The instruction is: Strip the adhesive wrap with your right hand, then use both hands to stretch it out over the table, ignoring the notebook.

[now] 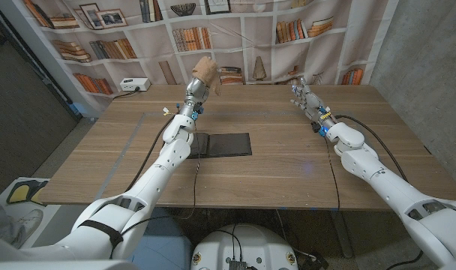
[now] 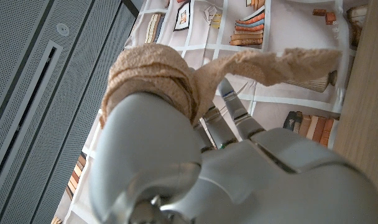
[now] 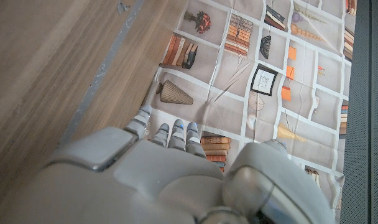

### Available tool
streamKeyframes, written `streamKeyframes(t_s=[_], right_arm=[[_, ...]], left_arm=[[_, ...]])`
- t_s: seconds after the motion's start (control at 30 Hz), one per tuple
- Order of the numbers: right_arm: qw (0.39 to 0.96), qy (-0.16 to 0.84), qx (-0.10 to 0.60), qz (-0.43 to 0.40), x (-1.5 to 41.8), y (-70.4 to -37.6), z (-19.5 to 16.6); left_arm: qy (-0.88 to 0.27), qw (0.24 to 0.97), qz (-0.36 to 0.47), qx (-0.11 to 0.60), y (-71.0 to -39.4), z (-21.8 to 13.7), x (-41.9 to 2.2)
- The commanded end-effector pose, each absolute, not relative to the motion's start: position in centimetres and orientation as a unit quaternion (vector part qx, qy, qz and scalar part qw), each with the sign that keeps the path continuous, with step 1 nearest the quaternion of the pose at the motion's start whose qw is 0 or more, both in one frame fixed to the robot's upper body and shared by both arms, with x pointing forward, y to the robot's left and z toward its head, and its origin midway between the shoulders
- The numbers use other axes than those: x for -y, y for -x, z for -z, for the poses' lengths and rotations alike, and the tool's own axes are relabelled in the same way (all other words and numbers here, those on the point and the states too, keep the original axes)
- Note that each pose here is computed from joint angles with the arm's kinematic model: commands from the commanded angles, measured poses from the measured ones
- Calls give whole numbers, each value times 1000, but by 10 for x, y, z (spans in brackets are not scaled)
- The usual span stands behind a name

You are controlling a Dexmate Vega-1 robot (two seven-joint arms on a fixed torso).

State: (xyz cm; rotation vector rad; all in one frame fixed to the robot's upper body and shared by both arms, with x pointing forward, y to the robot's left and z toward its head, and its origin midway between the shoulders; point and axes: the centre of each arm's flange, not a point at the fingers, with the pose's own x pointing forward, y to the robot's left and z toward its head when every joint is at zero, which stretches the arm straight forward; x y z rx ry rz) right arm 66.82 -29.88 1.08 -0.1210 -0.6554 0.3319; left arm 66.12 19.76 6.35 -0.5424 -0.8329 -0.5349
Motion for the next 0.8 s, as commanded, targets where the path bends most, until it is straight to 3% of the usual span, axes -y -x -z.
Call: streamKeyframes(t_s=[0.03,0.8], right_arm=[[932,58,319,-161,300,-669,-8],[931,63,317,-170,291,-672,-13]], left_arm=[[263,846,247,392,-662,-62,-197],[294,846,221,386,-660,-49,-206]])
